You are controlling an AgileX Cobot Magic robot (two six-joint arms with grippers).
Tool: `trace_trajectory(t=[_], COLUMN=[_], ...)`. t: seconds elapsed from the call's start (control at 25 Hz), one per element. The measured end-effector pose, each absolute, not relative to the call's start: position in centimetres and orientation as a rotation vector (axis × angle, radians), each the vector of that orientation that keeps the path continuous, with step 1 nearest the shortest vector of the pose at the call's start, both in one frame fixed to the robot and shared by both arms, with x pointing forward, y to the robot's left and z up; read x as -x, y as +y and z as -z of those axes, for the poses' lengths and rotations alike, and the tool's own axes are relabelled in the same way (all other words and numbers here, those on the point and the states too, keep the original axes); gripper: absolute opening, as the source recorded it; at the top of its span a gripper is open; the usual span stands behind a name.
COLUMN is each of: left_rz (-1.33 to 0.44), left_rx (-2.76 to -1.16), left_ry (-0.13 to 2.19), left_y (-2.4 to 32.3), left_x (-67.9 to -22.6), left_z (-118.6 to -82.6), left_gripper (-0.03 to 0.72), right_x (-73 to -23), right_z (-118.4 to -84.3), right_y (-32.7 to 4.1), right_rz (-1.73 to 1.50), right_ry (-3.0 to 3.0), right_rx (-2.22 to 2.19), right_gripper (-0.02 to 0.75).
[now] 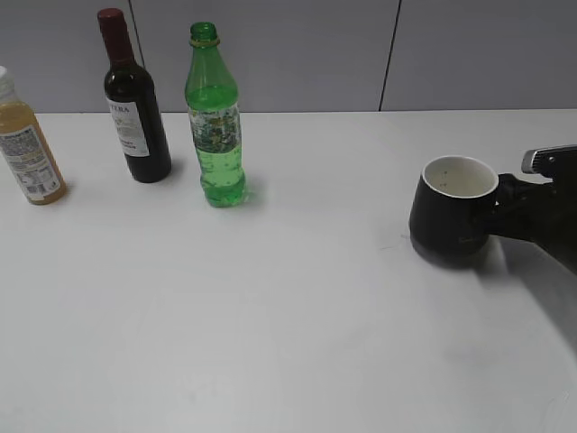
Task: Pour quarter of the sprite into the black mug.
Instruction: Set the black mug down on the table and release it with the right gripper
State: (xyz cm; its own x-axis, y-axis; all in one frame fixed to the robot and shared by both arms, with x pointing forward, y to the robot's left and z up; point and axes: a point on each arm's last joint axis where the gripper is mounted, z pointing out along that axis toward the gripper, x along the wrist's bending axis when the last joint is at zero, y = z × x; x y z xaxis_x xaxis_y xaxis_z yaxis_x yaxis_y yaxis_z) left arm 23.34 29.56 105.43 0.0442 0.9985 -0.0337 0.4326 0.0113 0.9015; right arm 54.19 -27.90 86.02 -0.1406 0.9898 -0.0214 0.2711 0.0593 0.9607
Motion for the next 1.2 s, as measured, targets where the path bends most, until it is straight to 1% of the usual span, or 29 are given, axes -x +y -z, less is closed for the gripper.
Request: trace_trajectory(t=[0.36, 0.56, 0.88, 1.2], left_rz=[-0.908, -0.908, -0.908, -0.908], left_rx=[-1.534, -1.534, -1.534, -1.534], left_ry=[1.499, 1.499, 1.499, 1.499], left_y=[29.6, 29.6, 29.6, 29.6], left_x=[-23.3, -23.3, -23.3, -23.3], left_z=[-105.4, -105.4, -105.4, -105.4], left_gripper=[0.236, 0.236, 0.236, 0.236], right_x=[-52.9, -52.5, -51.9, -52.5], right_z=[-88.3, -88.9, -89.2, -90.6], right_y=[-27.0, -26.3, -22.2, -17.2], right_rz=[-1.232, -1.3, -1.424, -1.57], right_ry=[1.579, 1.633, 1.753, 1.76], right_rx=[-1.222, -1.164, -1.041, -0.934], right_gripper=[0.035, 0.035, 0.034, 0.034])
